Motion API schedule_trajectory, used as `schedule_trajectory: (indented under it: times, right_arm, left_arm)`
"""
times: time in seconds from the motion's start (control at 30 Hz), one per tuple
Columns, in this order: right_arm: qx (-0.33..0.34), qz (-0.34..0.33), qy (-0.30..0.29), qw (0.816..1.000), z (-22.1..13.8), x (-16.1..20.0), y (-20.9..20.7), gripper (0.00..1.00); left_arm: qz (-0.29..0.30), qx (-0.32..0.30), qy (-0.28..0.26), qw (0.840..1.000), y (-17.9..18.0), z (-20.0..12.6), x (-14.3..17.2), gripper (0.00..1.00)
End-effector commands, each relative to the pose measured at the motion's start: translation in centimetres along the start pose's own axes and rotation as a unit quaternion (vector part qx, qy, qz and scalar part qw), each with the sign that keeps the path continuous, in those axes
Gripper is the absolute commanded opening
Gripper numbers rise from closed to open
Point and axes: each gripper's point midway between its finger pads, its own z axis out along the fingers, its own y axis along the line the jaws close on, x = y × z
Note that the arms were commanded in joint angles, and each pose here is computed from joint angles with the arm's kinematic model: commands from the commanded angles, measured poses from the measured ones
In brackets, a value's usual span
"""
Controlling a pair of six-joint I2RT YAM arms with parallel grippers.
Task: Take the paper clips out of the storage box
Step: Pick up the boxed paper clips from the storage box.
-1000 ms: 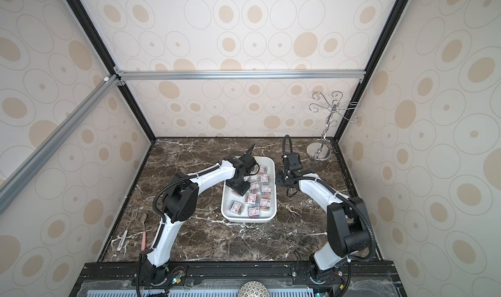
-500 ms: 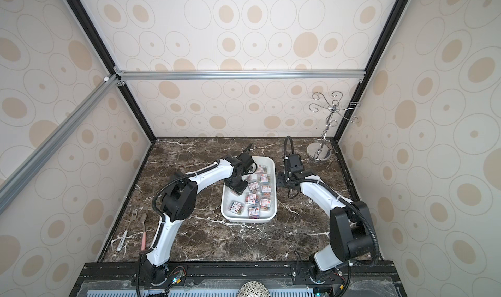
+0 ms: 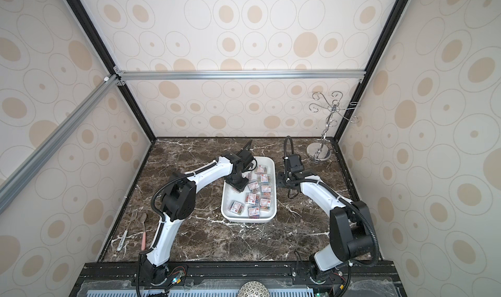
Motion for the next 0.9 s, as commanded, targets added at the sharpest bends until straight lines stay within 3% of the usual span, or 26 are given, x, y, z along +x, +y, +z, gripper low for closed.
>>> schedule_trajectory:
  times: [0.0, 0.37, 0.7, 0.87]
  right_arm:
    - [0.004, -0.002, 0.001, 1.000, -0.6, 0.3, -0.4, 0.42]
    - [0.005, 0.000, 0.001, 1.000, -0.3, 0.5, -0.5, 0.42]
    - [0.006, -0.004, 0.003, 1.000, -0.4, 0.5, -0.5, 0.42]
    - [0.007, -0.005, 0.002, 1.000, -0.5, 0.4, -0.5, 0.42]
  left_arm:
    - [0.011, 0.002, -0.021, 1.000, 0.5, -2.2, -1.3, 0.44]
    - [-0.021, -0.009, -0.080, 0.997, 2.5, -6.4, -4.3, 0.43]
    - [-0.071, -0.025, -0.135, 0.988, 7.2, -9.3, -7.6, 0.43]
    - [-0.112, -0.047, -0.133, 0.984, 11.5, -9.3, -7.1, 0.43]
